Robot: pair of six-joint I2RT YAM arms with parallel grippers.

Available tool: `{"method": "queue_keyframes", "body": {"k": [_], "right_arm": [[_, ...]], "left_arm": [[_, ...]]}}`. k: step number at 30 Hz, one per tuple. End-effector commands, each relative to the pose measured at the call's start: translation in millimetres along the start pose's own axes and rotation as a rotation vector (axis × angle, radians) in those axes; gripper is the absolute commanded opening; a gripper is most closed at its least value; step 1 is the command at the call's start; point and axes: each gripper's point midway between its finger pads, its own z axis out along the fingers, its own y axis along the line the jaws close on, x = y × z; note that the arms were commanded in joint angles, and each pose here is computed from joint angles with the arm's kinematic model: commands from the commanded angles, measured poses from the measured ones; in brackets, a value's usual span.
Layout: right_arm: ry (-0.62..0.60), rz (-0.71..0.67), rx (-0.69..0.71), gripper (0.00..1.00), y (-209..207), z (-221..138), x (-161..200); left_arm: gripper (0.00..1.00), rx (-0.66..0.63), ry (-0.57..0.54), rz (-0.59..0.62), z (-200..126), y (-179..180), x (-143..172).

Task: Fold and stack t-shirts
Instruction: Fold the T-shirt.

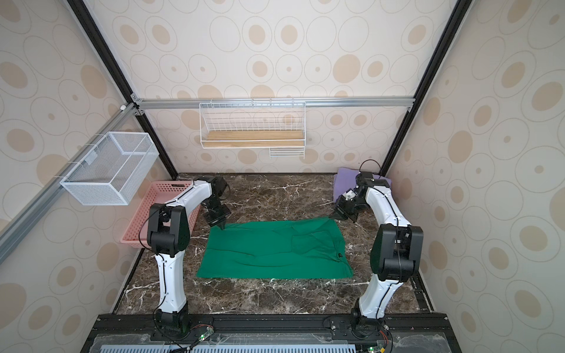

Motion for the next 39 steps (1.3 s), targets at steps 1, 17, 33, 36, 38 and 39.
{"method": "queue_keyframes", "body": {"k": [1, 17, 33, 36, 38, 39], "right_arm": [[0.019, -0.018, 0.016, 0.00, 1.0, -8.2, 15.9], [0.038, -0.019, 0.041, 0.00, -4.5, -14.3, 32.1], [0.038, -0.028, 0.086, 0.00, -15.3, -23.7, 46.5], [0.040, -0.029, 0.093, 0.00, -17.6, -25.9, 50.2], [0.037, -0.034, 0.101, 0.00, -19.6, -27.3, 52.9], [0.038, -0.032, 0.103, 0.00, -20.8, -27.4, 54.1]], "left_arm": [[0.00, 0.022, 0.000, 0.026, -11.5, 2.3, 8.5], [0.00, -0.002, 0.023, 0.074, -6.0, 11.9, 18.8], [0.00, -0.012, 0.029, 0.090, -4.8, 14.0, 19.6], [0.00, -0.016, 0.025, 0.098, -5.6, 15.0, 19.6], [0.00, -0.021, 0.031, 0.104, -4.8, 16.5, 20.5], [0.00, -0.024, 0.032, 0.108, -4.6, 17.5, 21.0]]}}
